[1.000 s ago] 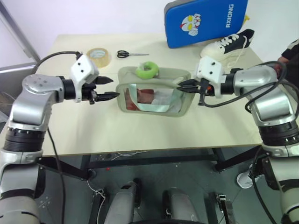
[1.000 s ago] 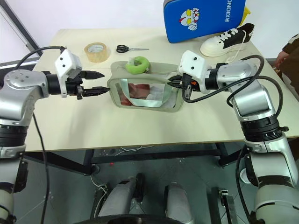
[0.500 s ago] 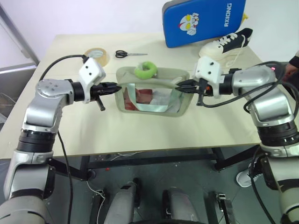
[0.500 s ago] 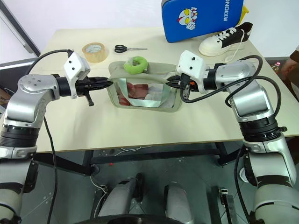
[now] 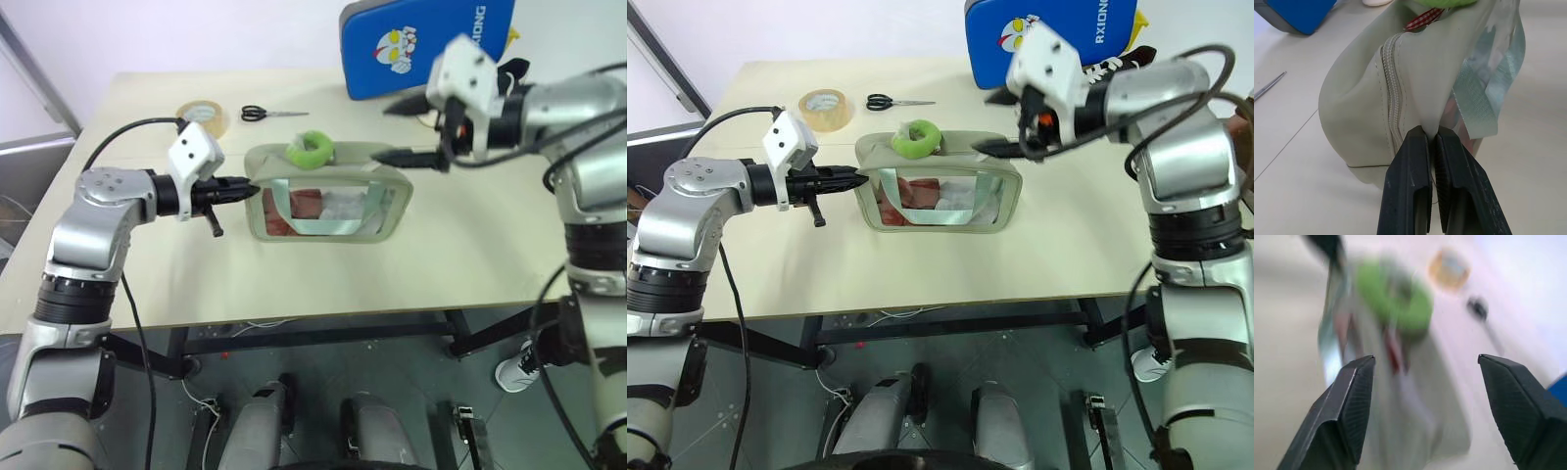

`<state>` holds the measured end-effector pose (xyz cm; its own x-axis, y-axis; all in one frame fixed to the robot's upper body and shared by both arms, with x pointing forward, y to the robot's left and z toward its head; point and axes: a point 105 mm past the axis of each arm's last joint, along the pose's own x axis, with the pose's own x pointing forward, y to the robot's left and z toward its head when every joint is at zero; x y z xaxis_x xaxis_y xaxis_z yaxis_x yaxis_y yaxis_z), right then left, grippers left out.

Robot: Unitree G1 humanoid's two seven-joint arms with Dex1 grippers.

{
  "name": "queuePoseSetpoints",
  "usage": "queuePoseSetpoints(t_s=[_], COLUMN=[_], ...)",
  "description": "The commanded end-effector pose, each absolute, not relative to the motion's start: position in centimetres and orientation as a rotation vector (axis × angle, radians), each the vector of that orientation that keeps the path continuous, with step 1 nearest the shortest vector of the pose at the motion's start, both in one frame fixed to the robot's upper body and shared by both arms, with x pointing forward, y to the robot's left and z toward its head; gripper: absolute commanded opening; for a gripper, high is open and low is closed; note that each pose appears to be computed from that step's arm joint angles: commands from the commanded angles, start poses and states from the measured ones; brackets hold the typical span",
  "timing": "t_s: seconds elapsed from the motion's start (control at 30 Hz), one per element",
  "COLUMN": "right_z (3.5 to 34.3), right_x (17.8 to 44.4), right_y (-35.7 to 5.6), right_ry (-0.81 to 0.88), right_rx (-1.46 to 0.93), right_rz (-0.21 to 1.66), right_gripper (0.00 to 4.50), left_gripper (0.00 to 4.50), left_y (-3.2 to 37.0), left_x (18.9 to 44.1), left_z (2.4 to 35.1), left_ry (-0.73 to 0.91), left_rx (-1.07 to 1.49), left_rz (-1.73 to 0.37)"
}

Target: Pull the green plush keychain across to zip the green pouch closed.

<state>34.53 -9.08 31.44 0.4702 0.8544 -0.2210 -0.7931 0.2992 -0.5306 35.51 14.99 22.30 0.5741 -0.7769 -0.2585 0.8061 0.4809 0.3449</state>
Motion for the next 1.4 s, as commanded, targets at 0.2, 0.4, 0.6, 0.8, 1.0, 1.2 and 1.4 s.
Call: queuePoseSetpoints(t_s=[0.2, 0.4, 0.6, 0.8, 1.0, 1.2, 1.4], right_z=[27.4, 28.3, 29.0, 35.2, 36.4, 32.8, 27.0], right_x=[36.2, 37.3, 37.7, 38.8, 39.0, 39.4, 39.4], right_y=[-2.9, -3.2, -4.4, -10.9, -16.9, -22.0, -27.5], right_ry=[-0.074, -0.087, -0.102, -0.207, -0.201, -0.092, 0.074], right_rx=[-0.608, -0.617, -0.648, -0.646, -0.661, -0.837, -1.014], right_rz=[1.131, 1.098, 1.05, 0.729, 0.476, 0.286, 0.097], right_gripper=[3.6, 1.21, 0.05, 0.05, 0.05, 0.05, 0.05], left_gripper=[0.0, 0.0, 0.0, 0.0, 0.0, 0.0, 0.0], left_y=[14.2, 14.4, 14.4, 14.6, 14.8, 14.4, 14.2], left_x=[35.5, 35.5, 35.5, 35.8, 35.9, 36.3, 36.4], left_z=[23.5, 23.7, 23.5, 23.6, 23.4, 23.7, 23.4], left_ry=[0.014, 0.01, 0.01, 0.007, 0.016, 0.011, 0.013], left_rx=[0.476, 0.469, 0.461, 0.457, 0.452, 0.45, 0.45], left_rz=[-0.974, -0.959, -0.952, -0.94, -0.939, -0.949, -0.956])
